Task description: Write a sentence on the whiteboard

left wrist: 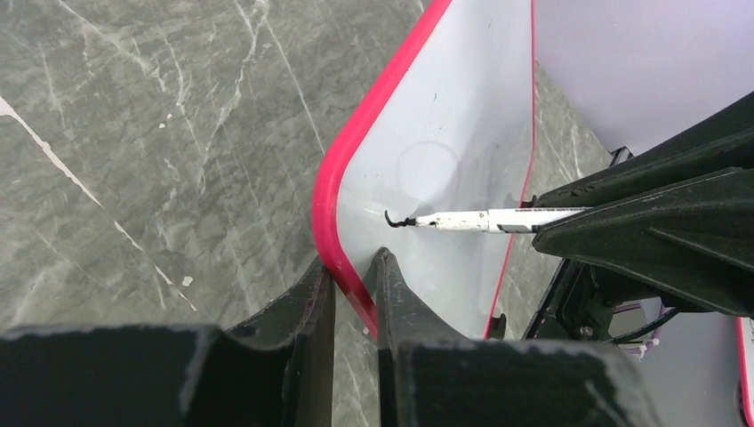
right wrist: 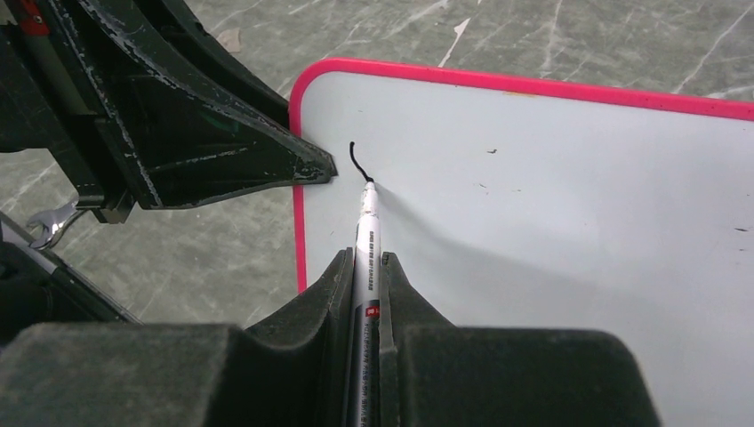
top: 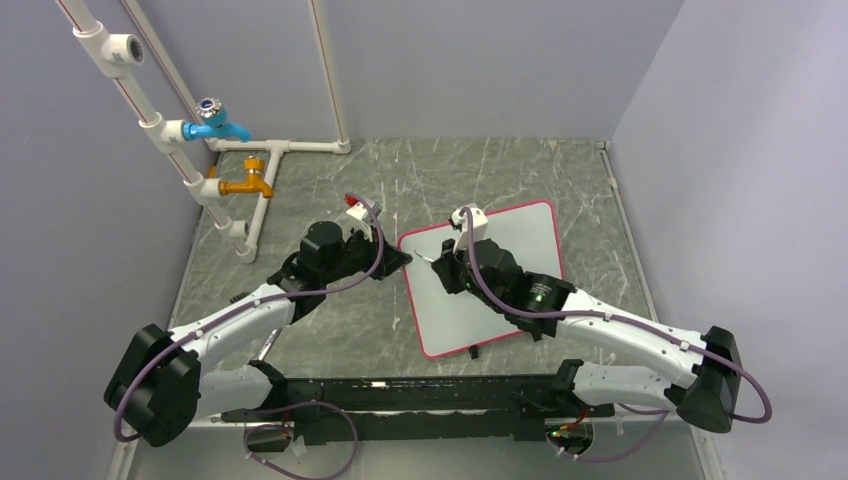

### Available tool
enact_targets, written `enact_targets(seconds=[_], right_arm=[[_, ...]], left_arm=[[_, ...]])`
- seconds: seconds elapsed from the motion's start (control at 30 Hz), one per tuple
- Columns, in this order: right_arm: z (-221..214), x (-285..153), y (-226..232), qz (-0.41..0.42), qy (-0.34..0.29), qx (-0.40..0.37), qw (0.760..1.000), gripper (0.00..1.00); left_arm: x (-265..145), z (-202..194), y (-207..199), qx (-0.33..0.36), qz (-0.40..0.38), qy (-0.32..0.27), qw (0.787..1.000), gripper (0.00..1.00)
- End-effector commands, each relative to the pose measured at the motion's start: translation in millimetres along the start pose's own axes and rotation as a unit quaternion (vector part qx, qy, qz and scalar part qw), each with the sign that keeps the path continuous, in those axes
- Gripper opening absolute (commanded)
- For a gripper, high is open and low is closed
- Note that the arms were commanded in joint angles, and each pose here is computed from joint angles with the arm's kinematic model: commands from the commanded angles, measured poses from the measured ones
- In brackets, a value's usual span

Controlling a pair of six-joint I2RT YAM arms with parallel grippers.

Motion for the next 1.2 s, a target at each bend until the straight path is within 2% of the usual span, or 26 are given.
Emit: enact_targets(seconds=[0.0,0.4,1.17], right_arm=[[11,1,-5,-0.040,-0.008,0.005,0.999,0.00],[35,9,-4,-0.063,-0.024,-0.012,0.998,0.00],[-1,3,-3,-0.027,0.034,-0.016,0.999,0.00]], left_arm=[[-1,12,2,0.064,0.023,-0.028,0.997,0.00],[1,11,-1,0.070,0.020,-0.025,0.997,0.00],[0,14,-3,0.070,0.026,-0.030,0.997,0.00]])
Point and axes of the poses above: each gripper's point midway between its finger pads, its own x axis out along the fingers, its own y axis along the line the jaws close on, z = x × y, the point moved 8 cm from there along -x, back along the fingers, and after that the axes turned 11 degrees about -x, right-handed, at the moved point
